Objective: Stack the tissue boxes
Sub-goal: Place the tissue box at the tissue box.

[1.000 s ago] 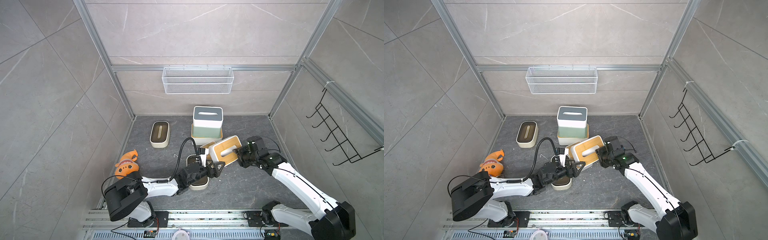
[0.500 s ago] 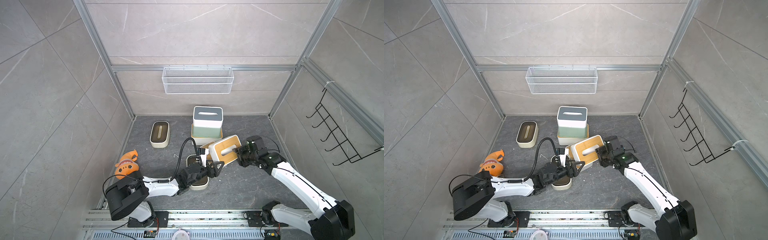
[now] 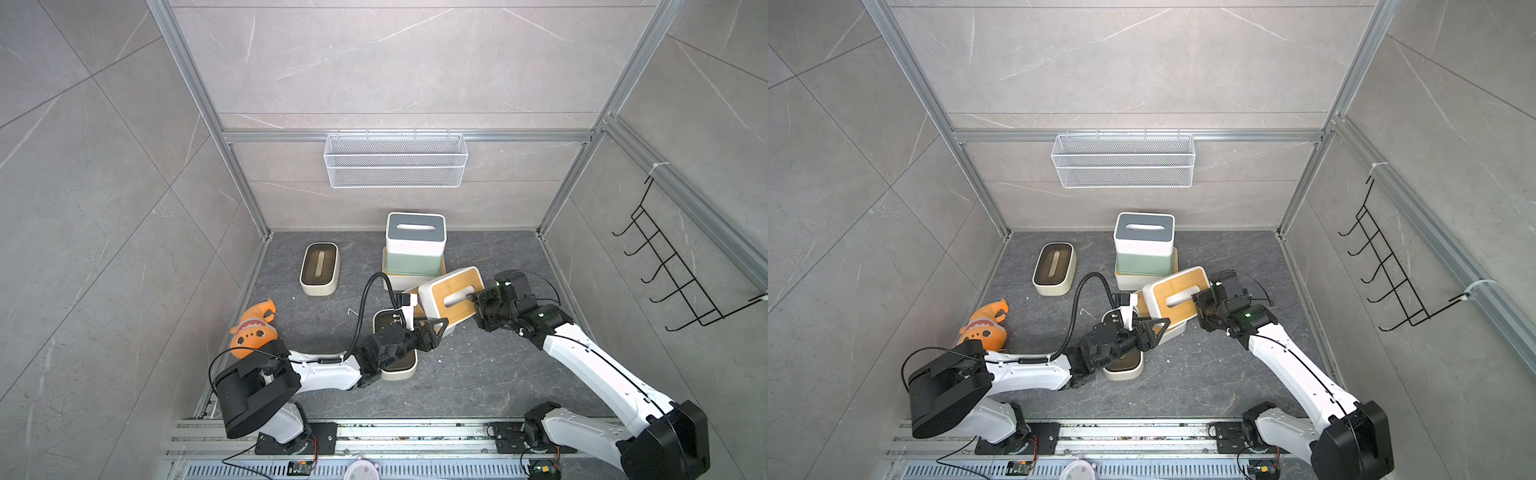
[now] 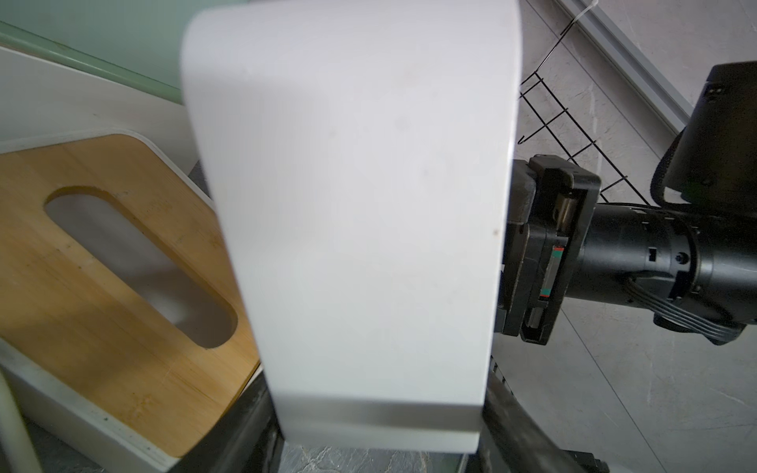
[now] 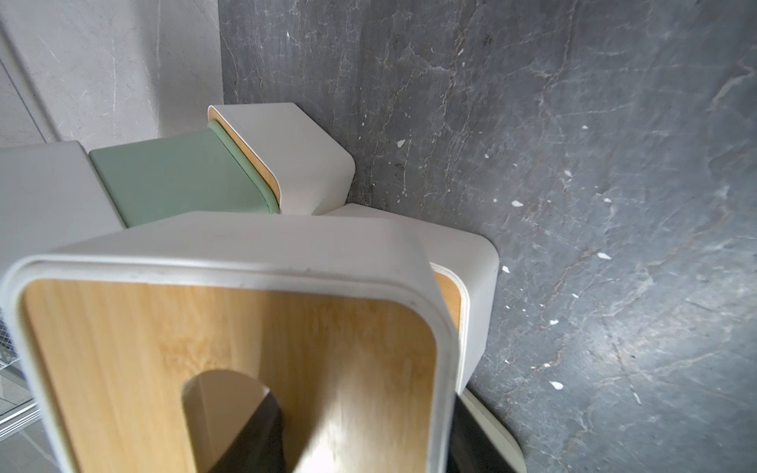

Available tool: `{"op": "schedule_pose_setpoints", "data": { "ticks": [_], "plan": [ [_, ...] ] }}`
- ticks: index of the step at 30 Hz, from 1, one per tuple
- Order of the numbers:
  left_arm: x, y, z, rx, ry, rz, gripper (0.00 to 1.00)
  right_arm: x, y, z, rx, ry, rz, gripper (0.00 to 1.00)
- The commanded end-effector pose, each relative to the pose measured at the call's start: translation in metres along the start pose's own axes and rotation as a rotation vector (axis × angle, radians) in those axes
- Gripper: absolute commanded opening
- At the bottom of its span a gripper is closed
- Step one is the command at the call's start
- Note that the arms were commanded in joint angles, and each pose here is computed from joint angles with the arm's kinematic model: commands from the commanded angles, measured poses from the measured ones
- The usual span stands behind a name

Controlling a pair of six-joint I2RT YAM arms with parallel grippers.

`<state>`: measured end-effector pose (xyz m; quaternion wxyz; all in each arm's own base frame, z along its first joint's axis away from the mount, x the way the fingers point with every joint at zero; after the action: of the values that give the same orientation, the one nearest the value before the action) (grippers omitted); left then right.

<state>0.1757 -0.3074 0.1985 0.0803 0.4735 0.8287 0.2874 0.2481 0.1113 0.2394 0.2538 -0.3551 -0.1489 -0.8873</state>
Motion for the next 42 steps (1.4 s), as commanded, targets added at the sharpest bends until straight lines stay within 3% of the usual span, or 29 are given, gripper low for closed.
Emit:
{"op": "schedule_pose_setpoints", "data": {
  "ticks": [1, 7, 12, 20, 26, 31, 42],
  "plan": [
    [-0.005, 0.009, -0.033, -0.015, -0.138, -0.015, 0.49, 0.002, -0.003, 0.011, 0.012, 0.073, 0.030, 0.43],
    [-0.001, 0.018, -0.040, -0.004, -0.072, -0.022, 0.41, 0.012, -0.002, 0.012, 0.062, 0.096, 0.003, 0.58],
    [0.010, 0.027, -0.046, -0.029, -0.010, -0.047, 0.37, 0.025, -0.001, 0.013, 0.126, 0.101, -0.020, 0.79],
    [0.022, 0.039, -0.054, -0.046, 0.045, -0.067, 0.32, 0.041, -0.003, 0.012, 0.216, 0.129, -0.031, 0.94],
    [0.033, 0.048, -0.062, -0.067, 0.074, -0.073, 0.31, 0.064, -0.002, 0.013, 0.337, 0.153, -0.076, 0.99],
    [0.046, 0.058, -0.077, -0.099, 0.096, -0.047, 0.31, 0.087, 0.000, 0.019, 0.539, 0.197, -0.155, 1.00],
    [0.097, 0.090, -0.114, -0.129, 0.108, -0.056, 0.30, 0.137, -0.006, 0.048, 0.990, 0.520, -0.367, 1.00]
  ]
}}
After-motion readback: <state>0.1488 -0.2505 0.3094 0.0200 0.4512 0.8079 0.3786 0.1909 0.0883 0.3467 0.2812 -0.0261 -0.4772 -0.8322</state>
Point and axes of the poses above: each gripper's point midway between its finger pads, its own x axis back along the fingers, its own z axis along the line the jaws close on, y = z × x, the point moved 9 cm from there along x, back along the fingers, and after that the axes turned 10 degrees about x, right-handed, at the moved point
